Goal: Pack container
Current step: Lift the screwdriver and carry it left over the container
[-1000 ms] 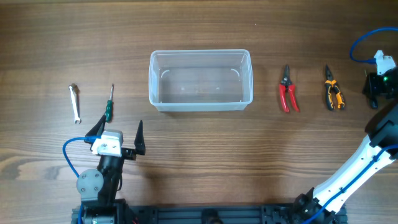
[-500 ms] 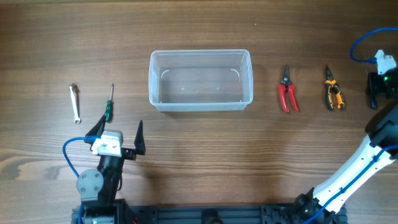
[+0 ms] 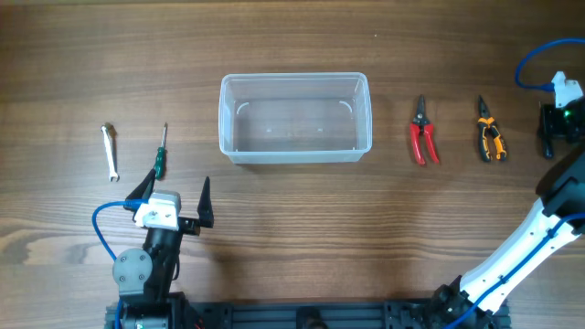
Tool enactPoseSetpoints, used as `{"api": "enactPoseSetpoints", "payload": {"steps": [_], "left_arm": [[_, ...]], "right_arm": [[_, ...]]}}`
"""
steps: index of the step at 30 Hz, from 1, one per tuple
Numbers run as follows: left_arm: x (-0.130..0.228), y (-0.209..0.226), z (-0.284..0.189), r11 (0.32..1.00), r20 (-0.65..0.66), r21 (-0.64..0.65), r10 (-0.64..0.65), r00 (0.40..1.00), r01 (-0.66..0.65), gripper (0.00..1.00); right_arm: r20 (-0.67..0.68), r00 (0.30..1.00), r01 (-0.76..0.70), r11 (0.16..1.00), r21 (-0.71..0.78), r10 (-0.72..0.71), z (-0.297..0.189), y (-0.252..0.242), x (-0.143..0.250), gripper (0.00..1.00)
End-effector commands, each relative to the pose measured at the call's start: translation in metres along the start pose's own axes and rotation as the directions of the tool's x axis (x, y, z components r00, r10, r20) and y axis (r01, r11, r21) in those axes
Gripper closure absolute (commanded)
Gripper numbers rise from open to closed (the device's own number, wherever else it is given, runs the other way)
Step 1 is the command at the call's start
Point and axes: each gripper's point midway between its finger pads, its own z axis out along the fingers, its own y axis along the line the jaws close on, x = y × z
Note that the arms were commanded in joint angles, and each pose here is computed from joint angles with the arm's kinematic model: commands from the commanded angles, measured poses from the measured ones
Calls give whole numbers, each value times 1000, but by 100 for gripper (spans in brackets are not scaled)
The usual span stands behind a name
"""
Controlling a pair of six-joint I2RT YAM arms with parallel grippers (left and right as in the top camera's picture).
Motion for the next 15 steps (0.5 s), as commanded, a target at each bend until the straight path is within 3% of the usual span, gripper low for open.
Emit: {"api": "enactPoseSetpoints", "payload": {"steps": [1,7,12,15], "left_arm": [[2,-1,0,1000,-1,2,12,1000,-12,0],[2,-1,0,1000,-1,2,12,1000,-12,0],[2,-1,0,1000,-1,2,12,1000,-12,0],[2,-1,0,1000,-1,1,12,1000,-12,0]], "right_arm": [[187,981,48,998,36,-54,-88,25,-44,96],[363,911,191,980,50,-196,-184,98,-76,96],[536,770,390,920,33,-345,-265,200,-90,96],[613,666,539,842,-2,-425,-299,276,-84,96]]}}
